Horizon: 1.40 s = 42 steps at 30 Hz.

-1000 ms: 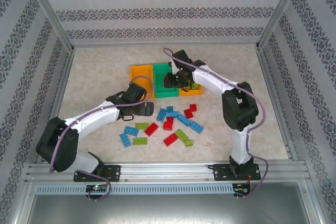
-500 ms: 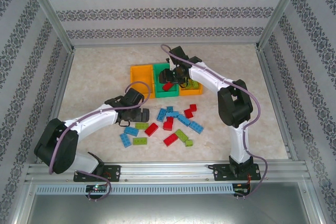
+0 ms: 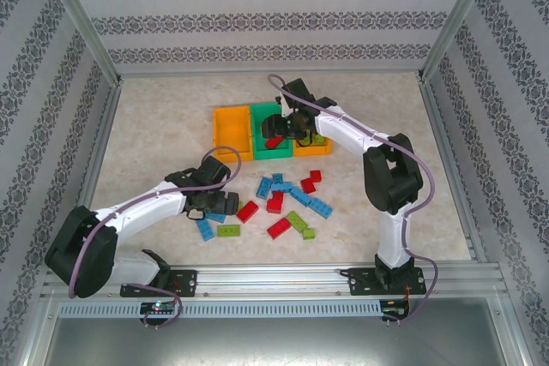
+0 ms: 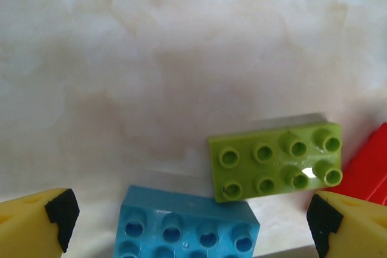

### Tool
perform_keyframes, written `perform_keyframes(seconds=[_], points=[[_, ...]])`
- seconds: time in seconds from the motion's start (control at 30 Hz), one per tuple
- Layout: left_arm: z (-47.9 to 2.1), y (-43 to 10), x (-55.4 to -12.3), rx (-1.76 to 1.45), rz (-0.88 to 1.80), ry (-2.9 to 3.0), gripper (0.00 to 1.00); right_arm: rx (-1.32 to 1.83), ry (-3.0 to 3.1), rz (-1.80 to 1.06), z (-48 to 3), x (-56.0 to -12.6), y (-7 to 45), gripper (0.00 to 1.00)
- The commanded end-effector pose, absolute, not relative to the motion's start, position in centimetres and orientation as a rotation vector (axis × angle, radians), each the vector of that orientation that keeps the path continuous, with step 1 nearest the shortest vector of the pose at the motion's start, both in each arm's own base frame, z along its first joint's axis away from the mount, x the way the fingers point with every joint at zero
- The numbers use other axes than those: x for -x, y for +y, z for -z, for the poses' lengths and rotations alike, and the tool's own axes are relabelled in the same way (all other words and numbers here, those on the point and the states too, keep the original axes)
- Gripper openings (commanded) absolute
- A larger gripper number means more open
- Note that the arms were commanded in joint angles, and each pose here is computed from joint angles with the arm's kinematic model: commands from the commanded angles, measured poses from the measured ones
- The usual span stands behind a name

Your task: Sort the legos into containers by color

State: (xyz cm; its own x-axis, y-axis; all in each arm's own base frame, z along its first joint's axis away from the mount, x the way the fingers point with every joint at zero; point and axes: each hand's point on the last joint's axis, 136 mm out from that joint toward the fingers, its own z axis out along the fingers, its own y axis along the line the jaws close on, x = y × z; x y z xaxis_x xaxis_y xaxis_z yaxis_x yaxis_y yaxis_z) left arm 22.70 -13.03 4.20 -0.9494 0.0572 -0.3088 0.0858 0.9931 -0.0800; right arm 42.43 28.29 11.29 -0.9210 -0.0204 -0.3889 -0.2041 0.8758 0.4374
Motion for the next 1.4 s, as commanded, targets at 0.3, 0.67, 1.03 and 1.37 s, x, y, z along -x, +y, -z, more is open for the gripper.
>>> perform_keyframes(seconds=[0.3,0.67,1.03,1.37], points=[[-2.8,-12.5,-20.6,-0.119,0.089,2.875,0.92,0.089,2.6,-0.778,-13.8,-43.1,26.9,0.67],[-2.2,-12.6,-20.5,-0.098,0.083,2.898,0.78,0.073,2.593,-0.778,-14.0,-42.9,26.5,0.66],[-1.7,-12.8,-20.1,-0.095,0.092,2.931,0.79,0.041,2.576,-0.786,-14.4,-42.9,25.2,0.66],[-1.5,-13.1,-20.3,-0.088,0.108,2.937,0.75,0.009,2.565,-0.798,-14.5,-42.8,24.1,0.67]])
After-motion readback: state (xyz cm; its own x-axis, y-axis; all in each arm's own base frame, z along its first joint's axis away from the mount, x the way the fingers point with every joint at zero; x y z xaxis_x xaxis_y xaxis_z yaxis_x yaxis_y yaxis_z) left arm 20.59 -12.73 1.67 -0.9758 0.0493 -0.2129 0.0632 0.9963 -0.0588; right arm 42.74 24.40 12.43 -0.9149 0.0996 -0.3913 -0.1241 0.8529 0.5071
